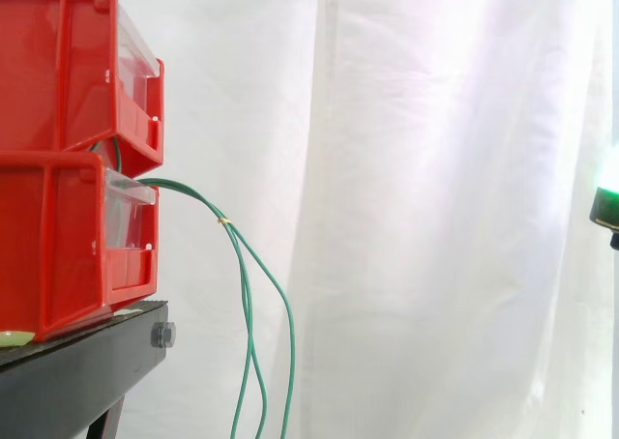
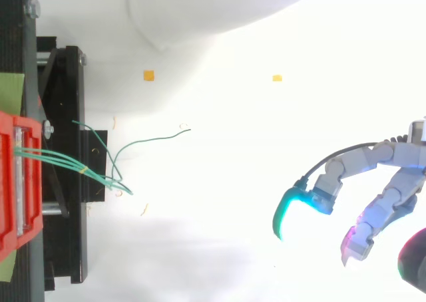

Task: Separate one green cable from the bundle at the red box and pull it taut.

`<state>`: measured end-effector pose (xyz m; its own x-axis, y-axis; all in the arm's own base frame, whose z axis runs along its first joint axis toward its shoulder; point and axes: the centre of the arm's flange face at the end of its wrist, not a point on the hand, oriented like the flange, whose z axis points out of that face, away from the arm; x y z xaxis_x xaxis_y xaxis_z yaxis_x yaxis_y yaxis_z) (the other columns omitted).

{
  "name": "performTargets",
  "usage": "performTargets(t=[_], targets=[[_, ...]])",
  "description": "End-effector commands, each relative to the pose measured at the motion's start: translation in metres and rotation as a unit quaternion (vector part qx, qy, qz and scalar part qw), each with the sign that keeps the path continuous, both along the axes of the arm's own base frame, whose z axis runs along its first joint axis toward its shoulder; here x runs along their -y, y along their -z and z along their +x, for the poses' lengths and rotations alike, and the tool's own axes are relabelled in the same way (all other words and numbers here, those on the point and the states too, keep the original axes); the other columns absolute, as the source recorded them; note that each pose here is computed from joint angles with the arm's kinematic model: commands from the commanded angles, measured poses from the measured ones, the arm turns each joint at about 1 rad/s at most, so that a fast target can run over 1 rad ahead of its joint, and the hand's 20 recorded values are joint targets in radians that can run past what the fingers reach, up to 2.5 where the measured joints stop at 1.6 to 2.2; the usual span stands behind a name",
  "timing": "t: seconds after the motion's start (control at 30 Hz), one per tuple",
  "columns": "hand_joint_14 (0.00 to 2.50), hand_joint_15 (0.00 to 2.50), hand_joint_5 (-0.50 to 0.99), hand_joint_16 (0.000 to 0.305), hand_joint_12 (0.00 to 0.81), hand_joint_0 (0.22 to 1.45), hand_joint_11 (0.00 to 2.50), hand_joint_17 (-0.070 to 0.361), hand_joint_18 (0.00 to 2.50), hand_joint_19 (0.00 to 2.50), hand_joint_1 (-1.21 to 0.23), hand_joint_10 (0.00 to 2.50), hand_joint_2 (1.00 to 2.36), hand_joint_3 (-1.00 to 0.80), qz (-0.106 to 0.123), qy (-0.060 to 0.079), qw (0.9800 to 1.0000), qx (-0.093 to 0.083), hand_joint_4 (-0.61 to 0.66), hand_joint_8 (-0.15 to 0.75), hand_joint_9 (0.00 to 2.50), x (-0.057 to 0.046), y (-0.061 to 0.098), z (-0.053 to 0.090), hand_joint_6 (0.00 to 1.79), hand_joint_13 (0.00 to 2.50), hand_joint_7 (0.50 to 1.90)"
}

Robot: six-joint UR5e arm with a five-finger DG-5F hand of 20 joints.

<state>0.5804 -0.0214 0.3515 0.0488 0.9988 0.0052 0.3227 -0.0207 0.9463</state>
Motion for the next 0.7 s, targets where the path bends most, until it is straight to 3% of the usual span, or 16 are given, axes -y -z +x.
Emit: performTargets(t=[0.0, 0.07, 0.23, 0.27, 0.33, 0.37, 0.4, 0.47, 0.5, 0.53, 0.6, 0.67], targets=[[0.0, 0.12, -0.27, 0.09, 0.472, 0.36, 0.24, 0.202, 1.44, 0.0, -0.35, 0.01, 1.0, -0.5, -0.001, 0.0, 1.0, -0.003, 0.1, 0.384, 1.03, 0.0, 0.0, -0.001, 0.5, 0.99, 0.69], [0.0, 0.12, -0.27, 0.086, 0.477, 0.36, 0.25, 0.194, 1.49, 0.0, -0.35, 0.01, 1.0, -0.5, -0.007, -0.001, 0.9999, -0.014, 0.1, 0.392, 1.06, 0.001, 0.001, -0.004, 0.5, 1.02, 0.69], [0.0, 0.13, -0.27, 0.084, 0.475, 0.36, 0.22, 0.189, 1.51, 0.0, -0.35, 0.01, 1.0, -0.5, -0.033, -0.009, 0.9993, -0.017, 0.12, 0.397, 1.03, 0.001, 0.002, -0.004, 0.5, 1.03, 0.69], [0.0, 0.13, -0.27, 0.084, 0.475, 0.36, 0.23, 0.188, 1.51, 0.0, -0.35, 0.01, 1.0, -0.5, -0.054, -0.012, 0.9984, -0.011, 0.12, 0.397, 1.03, 0.003, 0.001, -0.002, 0.5, 1.03, 0.69], [0.0, 0.13, -0.27, 0.084, 0.474, 0.36, 0.23, 0.189, 1.5, 0.0, -0.35, 0.01, 1.0, -0.5, -0.074, -0.014, 0.9971, -0.003, 0.13, 0.395, 1.01, 0.003, 0.0, 0.0, 0.5, 1.04, 0.69], [0.0, 0.13, -0.27, 0.084, 0.474, 0.36, 0.22, 0.189, 1.5, 0.0, -0.35, 0.01, 1.0, -0.5, -0.097, -0.015, 0.9952, 0.007, 0.13, 0.395, 1.01, 0.004, -0.002, 0.003, 0.5, 1.04, 0.69], [0.0, 0.13, -0.27, 0.084, 0.474, 0.36, 0.22, 0.189, 1.5, 0.0, -0.35, 0.01, 1.0, -0.5, -0.127, -0.015, 0.9916, 0.02, 0.13, 0.393, 1.01, 0.005, -0.004, 0.006, 0.5, 1.04, 0.69], [0.0, 0.13, -0.27, 0.083, 0.475, 0.36, 0.22, 0.187, 1.5, 0.0, -0.35, 0.01, 1.0, -0.5, -0.156, -0.013, 0.9871, 0.033, 0.13, 0.393, 1.01, 0.006, -0.006, 0.01, 0.5, 1.04, 0.69], [0.0, 0.13, -0.27, 0.084, 0.473, 0.36, 0.22, 0.188, 1.5, 0.0, -0.35, 0.01, 1.0, -0.5, -0.182, -0.006, 0.9821, 0.048, 0.13, 0.396, 1.0, 0.009, -0.009, 0.015, 0.5, 1.04, 0.69], [0.0, 0.13, -0.27, 0.083, 0.472, 0.36, 0.22, 0.187, 1.49, 0.0, -0.34, 0.01, 1.0, -0.5, -0.182, -0.006, 0.9821, 0.048, 0.13, 0.392, 1.0, 0.009, -0.009, 0.015, 0.5, 1.04, 0.69], [0.01, 0.14, -0.26, 0.083, 0.473, 0.36, 0.22, 0.188, 1.49, 0.0, -0.34, 0.01, 1.0, -0.5, -0.221, 0.004, 0.9731, 0.065, 0.13, 0.394, 1.0, 0.013, -0.014, 0.02, 0.5, 1.04, 0.69], [0.0, 0.14, -0.26, 0.083, 0.471, 0.36, 0.23, 0.186, 1.47, 0.0, -0.34, 0.01, 1.0, -0.5, -0.239, 0.008, 0.9684, 0.07, 0.14, 0.391, 0.99, 0.015, -0.021, 0.024, 0.5, 1.04, 0.69]])
